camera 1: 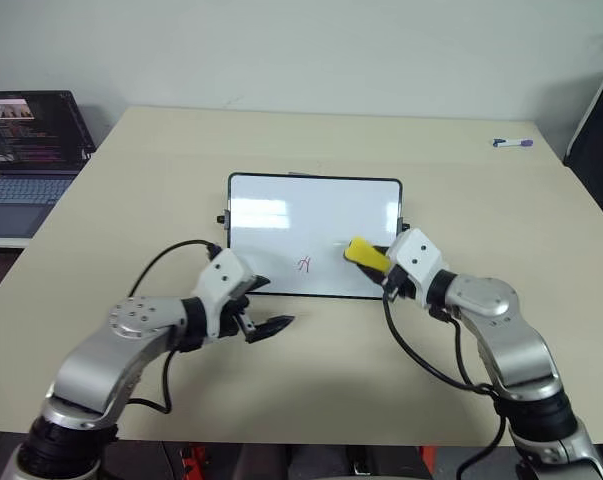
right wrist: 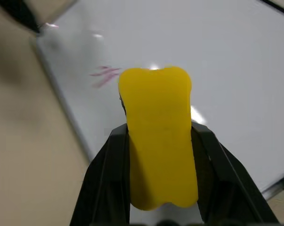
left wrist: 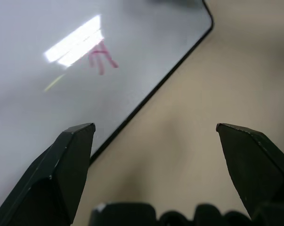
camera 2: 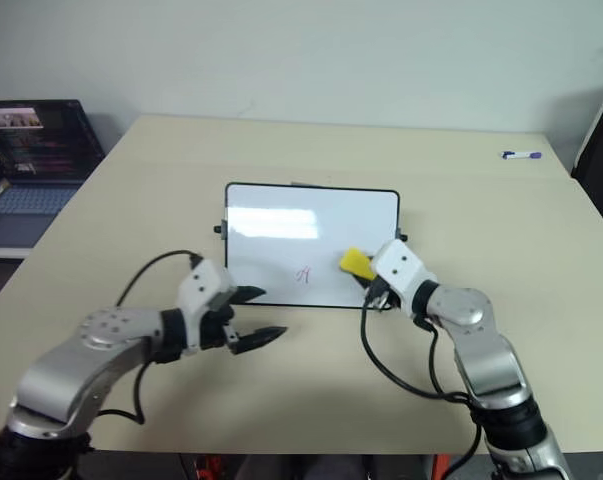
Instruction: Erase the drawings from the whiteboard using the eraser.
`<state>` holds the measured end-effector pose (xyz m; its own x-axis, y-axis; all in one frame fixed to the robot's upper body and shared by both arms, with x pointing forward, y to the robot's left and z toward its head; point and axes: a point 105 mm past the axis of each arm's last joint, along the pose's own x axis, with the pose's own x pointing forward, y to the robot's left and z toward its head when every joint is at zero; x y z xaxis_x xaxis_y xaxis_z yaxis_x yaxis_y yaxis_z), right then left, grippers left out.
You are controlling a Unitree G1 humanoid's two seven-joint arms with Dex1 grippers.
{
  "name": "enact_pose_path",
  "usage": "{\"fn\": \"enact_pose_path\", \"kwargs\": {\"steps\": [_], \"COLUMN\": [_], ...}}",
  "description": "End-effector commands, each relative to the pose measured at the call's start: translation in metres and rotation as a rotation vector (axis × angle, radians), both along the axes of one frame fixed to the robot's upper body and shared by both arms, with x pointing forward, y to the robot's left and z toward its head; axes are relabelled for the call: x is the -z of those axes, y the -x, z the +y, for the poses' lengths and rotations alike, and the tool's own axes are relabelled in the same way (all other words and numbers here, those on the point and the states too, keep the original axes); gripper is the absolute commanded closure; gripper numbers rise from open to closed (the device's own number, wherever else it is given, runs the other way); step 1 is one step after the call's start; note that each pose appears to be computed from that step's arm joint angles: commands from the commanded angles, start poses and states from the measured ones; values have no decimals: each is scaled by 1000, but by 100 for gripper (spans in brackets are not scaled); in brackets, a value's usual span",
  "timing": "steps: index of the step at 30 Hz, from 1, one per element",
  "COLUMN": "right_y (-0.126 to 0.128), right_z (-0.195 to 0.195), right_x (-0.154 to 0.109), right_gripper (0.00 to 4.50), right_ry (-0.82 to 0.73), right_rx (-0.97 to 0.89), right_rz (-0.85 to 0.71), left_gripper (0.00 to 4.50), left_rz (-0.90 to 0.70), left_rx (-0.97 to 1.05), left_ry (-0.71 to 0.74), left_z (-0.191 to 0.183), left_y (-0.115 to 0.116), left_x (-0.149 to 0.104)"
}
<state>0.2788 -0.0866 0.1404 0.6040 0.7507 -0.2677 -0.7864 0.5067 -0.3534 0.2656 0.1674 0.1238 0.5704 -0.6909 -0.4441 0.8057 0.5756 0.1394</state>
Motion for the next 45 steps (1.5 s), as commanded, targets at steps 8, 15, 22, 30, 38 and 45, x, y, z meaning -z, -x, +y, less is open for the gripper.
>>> {"fn": "enact_pose_path", "kwargs": {"steps": [8, 15, 22, 30, 38, 45], "right_y": [37, 2, -52, -61, -63, -76], "right_z": [-7, 7, 58, 84, 75, 63], "right_x": [18, 7, -2, 22, 26, 15], "right_gripper": [318, 318, 318, 318, 318, 318], "right_ry": [142, 115, 285, 434, 480, 504], "right_rx": [-177, -89, -47, -124, -115, -71], "right_rz": [45, -110, -448, -476, -455, -473], "left_gripper": [0, 0, 0, 0, 0, 0], "left_rz": [24, -18, -26, -26, -21, -18], "left_rx": [-43, -45, 34, 58, 59, 67], "left_ry": [-97, -68, -68, -78, -79, -77], "left_z": [53, 48, 28, 26, 28, 26], "left_y": [14, 6, 6, 6, 7, 8], "left_x": [20, 15, 17, 21, 27, 30]}}
